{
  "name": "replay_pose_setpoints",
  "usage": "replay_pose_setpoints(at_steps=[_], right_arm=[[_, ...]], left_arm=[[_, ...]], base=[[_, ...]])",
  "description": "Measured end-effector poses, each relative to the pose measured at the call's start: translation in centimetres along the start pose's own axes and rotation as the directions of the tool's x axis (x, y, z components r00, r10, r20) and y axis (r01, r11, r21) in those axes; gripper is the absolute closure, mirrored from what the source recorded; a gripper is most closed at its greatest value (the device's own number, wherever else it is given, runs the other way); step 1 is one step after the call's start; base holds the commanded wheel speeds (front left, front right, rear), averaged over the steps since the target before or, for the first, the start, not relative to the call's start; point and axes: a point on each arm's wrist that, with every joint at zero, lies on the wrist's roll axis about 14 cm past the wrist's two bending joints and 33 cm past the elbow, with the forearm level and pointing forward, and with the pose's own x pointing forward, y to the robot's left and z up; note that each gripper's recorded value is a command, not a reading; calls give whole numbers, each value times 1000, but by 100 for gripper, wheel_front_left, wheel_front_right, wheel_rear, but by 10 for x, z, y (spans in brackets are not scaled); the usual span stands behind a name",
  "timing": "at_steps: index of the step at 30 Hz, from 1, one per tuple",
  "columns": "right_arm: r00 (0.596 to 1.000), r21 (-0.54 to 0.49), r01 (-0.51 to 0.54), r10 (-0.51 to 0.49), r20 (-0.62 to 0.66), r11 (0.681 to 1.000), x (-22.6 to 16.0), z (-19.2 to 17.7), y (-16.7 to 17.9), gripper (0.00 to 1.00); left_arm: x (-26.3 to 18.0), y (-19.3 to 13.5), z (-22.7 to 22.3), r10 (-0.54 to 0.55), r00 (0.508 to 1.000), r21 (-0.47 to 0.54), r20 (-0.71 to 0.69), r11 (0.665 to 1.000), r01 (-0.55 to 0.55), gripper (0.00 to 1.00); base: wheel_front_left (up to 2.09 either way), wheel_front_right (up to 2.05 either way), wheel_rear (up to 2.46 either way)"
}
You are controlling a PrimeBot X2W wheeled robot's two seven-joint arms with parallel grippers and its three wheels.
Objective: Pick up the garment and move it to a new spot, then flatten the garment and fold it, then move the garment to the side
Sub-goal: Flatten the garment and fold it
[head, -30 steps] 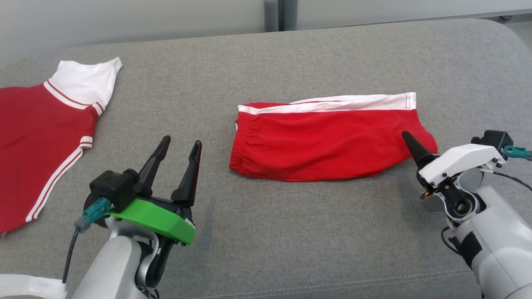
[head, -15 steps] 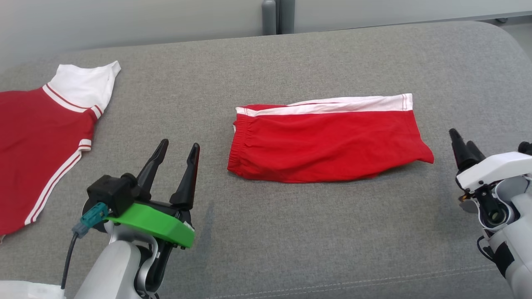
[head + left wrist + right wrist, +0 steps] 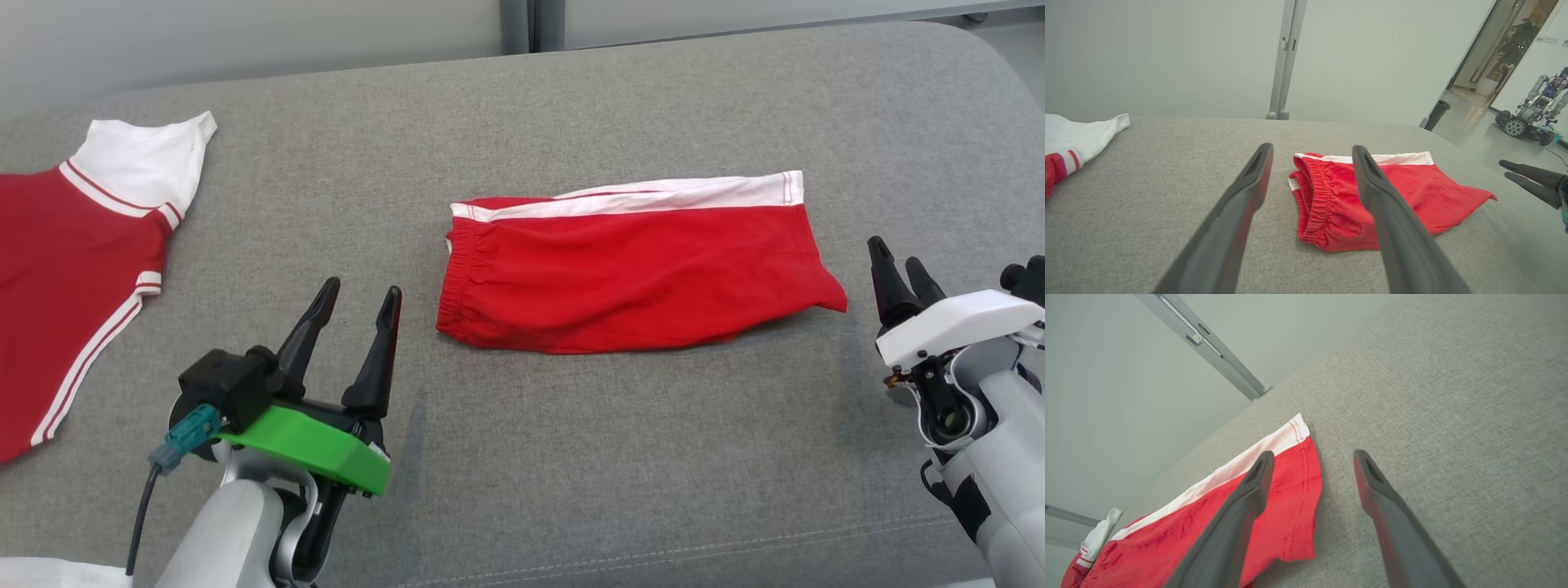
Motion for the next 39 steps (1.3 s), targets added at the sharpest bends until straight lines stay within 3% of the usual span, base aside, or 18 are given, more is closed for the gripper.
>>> replay_pose_setpoints(at_steps=[15, 32, 39], right_arm=[[988, -8, 37, -38, -149, 999, 17, -40, 1, 0], [965, 155, 88, -45, -260, 984, 43, -62, 14, 0], [960, 171, 47, 2, -279, 984, 50, -67, 34, 0]], left_arm=[[-10, 22, -5, 60, 998, 24, -17, 998, -60, 0], [-20, 44, -6, 133, 991, 20, -22, 991, -133, 0], [-23, 50, -3, 153, 988, 24, -15, 988, -152, 0]], base=[[0, 0, 0], [0, 0, 0], [0, 0, 0]])
